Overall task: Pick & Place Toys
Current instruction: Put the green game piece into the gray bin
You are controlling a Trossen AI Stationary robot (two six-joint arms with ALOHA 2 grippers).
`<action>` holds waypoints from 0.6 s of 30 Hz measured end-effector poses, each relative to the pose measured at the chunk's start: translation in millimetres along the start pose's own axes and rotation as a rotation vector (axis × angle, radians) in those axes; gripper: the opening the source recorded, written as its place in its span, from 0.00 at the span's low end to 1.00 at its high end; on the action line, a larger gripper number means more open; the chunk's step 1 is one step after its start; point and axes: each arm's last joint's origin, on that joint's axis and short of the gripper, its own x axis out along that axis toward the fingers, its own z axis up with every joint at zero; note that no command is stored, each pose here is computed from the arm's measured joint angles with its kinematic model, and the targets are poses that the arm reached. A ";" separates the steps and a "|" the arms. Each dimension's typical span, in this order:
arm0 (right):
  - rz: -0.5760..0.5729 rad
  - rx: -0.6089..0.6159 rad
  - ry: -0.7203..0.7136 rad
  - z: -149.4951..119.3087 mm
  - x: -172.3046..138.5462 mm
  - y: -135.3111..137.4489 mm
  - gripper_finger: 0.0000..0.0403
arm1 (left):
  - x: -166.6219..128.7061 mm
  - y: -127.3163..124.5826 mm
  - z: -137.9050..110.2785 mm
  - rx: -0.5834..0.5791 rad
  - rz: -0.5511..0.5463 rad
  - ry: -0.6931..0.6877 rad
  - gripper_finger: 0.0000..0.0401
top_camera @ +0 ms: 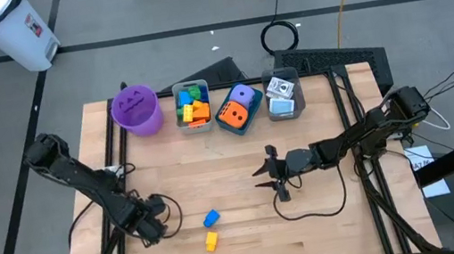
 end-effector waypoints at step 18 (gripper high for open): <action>0.000 0.000 0.000 0.0 0.0 0.0 0.39 | 25.4 8.4 2.9 -0.013 -0.030 0.014 0.61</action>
